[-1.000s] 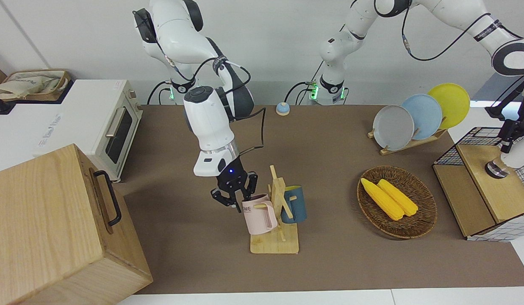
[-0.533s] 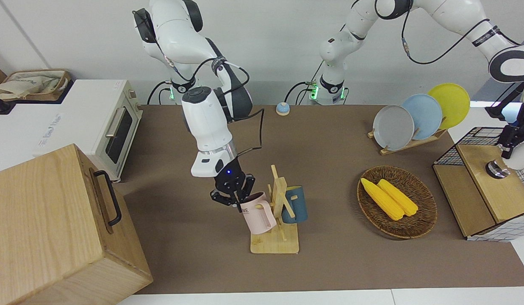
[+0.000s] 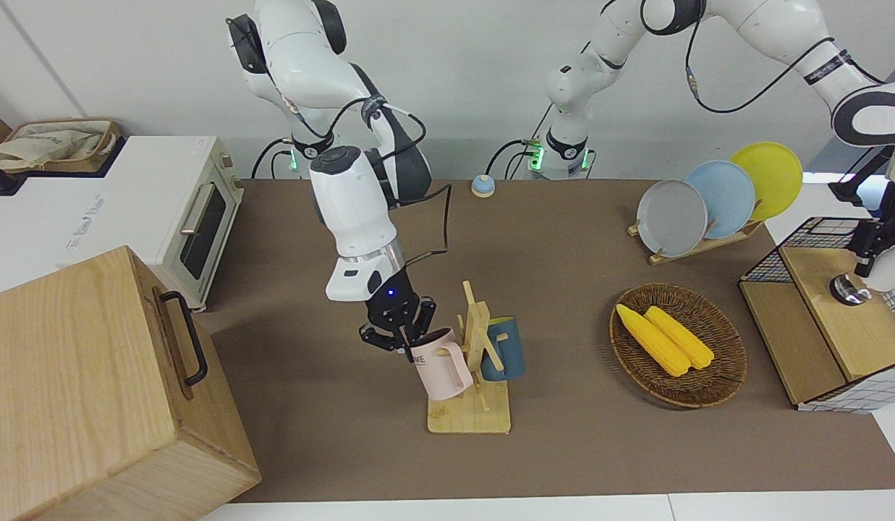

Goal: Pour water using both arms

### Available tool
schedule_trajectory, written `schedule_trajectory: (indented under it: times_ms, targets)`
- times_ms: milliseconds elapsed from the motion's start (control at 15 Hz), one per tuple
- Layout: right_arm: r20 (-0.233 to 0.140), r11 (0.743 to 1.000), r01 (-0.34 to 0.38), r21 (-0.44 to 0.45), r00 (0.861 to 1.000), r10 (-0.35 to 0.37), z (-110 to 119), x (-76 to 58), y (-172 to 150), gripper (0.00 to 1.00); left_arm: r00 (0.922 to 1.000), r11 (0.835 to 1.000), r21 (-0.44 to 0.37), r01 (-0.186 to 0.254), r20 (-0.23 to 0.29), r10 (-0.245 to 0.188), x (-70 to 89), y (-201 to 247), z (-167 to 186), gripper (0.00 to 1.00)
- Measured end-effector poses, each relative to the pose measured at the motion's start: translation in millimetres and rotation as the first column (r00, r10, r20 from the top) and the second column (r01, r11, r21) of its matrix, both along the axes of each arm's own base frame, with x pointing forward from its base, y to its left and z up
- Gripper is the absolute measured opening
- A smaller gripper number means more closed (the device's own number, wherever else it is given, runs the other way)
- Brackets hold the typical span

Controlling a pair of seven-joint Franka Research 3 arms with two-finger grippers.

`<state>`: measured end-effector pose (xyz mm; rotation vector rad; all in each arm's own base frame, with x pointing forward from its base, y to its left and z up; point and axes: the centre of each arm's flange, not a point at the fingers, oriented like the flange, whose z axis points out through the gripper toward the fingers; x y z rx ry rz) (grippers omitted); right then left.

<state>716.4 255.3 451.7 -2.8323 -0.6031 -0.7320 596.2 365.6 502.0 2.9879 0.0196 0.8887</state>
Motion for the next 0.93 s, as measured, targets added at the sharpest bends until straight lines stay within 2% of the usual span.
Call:
schedule_trajectory:
  times_ms: [133,667,933]
  targets:
    - [0.001,1.000,0.000,0.000,1.000,0.000,0.4,0.1,-0.1,0.06,1.0000,1.000,-0.005,-0.006,0.005,0.006,-0.5,1.2,-0.8,0.64]
    - [0.012,1.000,-0.016,-0.019,1.000,0.016,2.8,4.1,-11.2,0.06,0.9999,1.000,-0.011,-0.012,0.008,0.012,-0.8,1.8,-0.8,0.64]
    - [0.020,1.000,-0.011,-0.029,1.000,0.012,12.7,9.1,-29.6,0.06,0.9992,0.999,-0.032,-0.040,0.009,0.040,0.7,-0.4,0.9,0.64]
